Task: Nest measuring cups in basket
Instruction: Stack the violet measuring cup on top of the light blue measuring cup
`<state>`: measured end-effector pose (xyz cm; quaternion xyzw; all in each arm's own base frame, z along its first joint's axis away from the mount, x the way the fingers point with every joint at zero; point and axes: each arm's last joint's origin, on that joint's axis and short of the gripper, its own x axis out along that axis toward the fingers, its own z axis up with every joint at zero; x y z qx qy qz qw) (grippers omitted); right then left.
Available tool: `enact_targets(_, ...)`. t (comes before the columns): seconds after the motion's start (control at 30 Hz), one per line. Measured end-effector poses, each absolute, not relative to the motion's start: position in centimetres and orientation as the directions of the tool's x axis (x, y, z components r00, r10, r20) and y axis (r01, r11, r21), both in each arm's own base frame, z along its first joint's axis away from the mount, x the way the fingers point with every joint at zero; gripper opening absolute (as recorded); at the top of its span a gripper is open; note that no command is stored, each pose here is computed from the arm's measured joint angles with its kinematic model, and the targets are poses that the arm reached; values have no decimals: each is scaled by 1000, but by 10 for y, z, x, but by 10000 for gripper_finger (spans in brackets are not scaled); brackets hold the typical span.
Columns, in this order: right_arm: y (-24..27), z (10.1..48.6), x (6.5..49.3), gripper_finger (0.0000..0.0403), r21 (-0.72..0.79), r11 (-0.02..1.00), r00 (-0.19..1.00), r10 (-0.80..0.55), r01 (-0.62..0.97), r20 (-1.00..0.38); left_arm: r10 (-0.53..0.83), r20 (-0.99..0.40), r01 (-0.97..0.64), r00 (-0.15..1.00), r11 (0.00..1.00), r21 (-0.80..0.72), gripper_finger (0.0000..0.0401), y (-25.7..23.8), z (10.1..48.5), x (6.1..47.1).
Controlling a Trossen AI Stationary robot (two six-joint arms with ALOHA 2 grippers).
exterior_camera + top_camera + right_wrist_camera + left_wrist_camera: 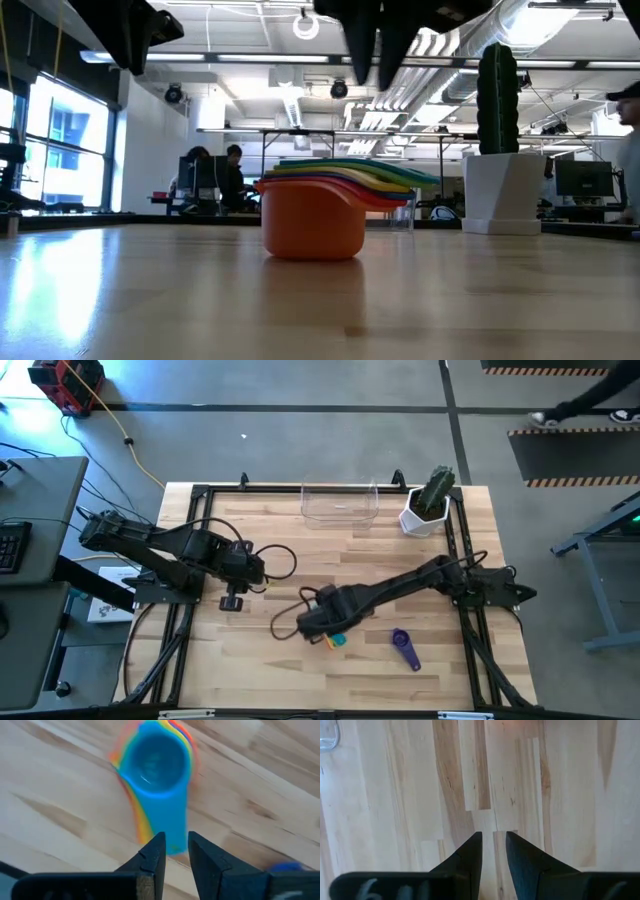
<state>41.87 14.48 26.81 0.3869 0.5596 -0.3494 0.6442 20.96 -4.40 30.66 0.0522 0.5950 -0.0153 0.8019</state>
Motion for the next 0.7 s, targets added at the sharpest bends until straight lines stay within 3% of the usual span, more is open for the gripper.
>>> enact_targets(0.17,160,267,399,75,-23,472,7,-63,881,-998,37,-956,62,291,996,58,78,-44,307,210)
enact_targets(0.33,175,262,391,75,-56,532,3,-109,845,-994,38,-956,50,291,997,55,78,-44,307,210)
enact_targets(0.7,193,215,367,75,-234,541,-223,-87,808,-971,38,-956,50,290,997,55,78,-44,307,209)
